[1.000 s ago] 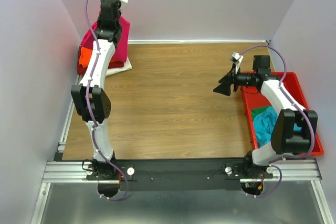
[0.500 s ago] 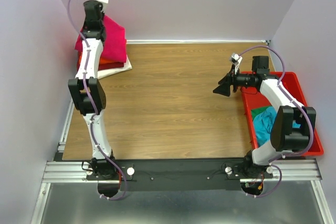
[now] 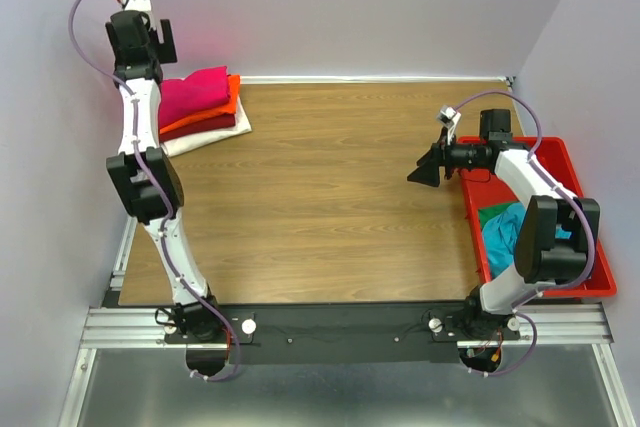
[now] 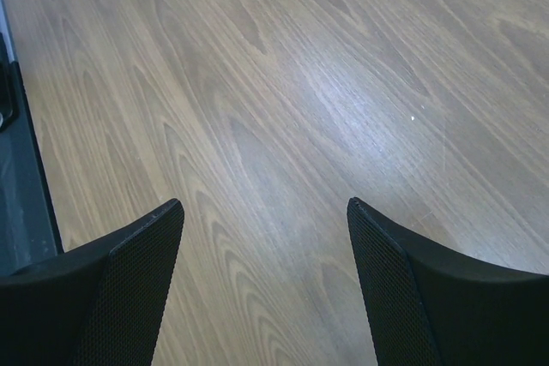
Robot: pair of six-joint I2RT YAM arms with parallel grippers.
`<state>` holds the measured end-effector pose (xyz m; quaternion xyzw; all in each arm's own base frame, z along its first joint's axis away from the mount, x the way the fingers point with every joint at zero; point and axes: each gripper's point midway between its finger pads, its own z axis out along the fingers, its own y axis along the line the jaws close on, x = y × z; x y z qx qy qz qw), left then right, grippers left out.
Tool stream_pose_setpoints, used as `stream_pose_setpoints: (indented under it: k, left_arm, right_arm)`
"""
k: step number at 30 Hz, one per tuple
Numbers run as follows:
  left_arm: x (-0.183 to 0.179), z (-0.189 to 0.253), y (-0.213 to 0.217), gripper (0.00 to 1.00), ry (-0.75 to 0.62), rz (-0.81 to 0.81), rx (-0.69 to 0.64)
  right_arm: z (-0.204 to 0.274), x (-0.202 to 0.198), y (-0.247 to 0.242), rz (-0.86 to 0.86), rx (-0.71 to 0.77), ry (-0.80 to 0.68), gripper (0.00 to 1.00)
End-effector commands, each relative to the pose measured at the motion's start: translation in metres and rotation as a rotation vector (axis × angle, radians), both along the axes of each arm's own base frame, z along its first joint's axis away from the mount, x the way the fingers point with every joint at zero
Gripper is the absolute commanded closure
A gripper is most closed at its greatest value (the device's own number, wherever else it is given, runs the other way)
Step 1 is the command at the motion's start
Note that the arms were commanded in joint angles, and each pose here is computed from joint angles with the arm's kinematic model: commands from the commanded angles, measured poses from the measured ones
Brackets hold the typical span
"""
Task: Fold and stack the t-shirts
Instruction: Neatly place the folded tshirt to the corner
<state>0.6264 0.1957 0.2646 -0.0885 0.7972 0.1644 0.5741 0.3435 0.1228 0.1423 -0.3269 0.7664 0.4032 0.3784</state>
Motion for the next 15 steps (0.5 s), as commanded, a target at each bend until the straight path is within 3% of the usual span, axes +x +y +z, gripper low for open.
stream_pose_setpoints:
  k: [1, 2, 4, 6, 7, 8, 11, 12, 13, 14, 15]
  left_arm:
    - [-0.031, 0.123, -0.063, 0.02, -0.232, -0.204, -0.062]
    - [-0.036, 0.109, -0.073, 0.02, -0.200, -0.245, -0.086]
    - [-0.062, 0.143, -0.086, 0.02, -0.271, -0.289, -0.066]
    - [-0.088, 0.137, -0.101, 0.02, -0.282, -0.326, -0.113]
    - [-0.093, 0.144, -0.106, 0.02, -0.329, -0.355, -0.098]
    - [-0.096, 0.121, -0.110, 0.02, -0.297, -0.366, -0.124]
    - [-0.089, 0.108, -0.129, 0.04, -0.267, -0.468, -0.193]
    - [-0.076, 0.083, -0.135, 0.09, -0.216, -0.523, -0.238]
    - [-0.073, 0.088, -0.153, 0.24, -0.205, -0.630, -0.312]
    - [-0.068, 0.080, -0.159, 0.31, -0.183, -0.676, -0.360]
    - [-0.054, 0.049, -0.164, 0.41, -0.122, -0.716, -0.437]
  right_arm:
    - [0.000, 0.001, -0.006, 0.000, -0.027, -0.018, 0.17]
    - [-0.001, 0.001, -0.006, -0.002, -0.033, -0.017, 0.17]
    - [0.000, 0.001, -0.007, -0.003, -0.043, -0.027, 0.17]
    - [0.001, 0.002, -0.010, -0.008, -0.065, -0.045, 0.17]
    - [0.000, 0.002, -0.010, -0.007, -0.069, -0.047, 0.17]
    - [0.001, 0.002, -0.010, -0.008, -0.071, -0.050, 0.17]
    - [0.001, 0.002, -0.010, -0.004, -0.066, -0.049, 0.17]
    - [0.001, 0.001, -0.009, -0.003, -0.064, -0.046, 0.17]
    - [0.001, 0.001, -0.010, -0.002, -0.067, -0.048, 0.17]
    - [0.001, 0.002, -0.010, -0.002, -0.067, -0.050, 0.17]
    - [0.000, 0.001, -0.009, 0.000, -0.064, -0.045, 0.17]
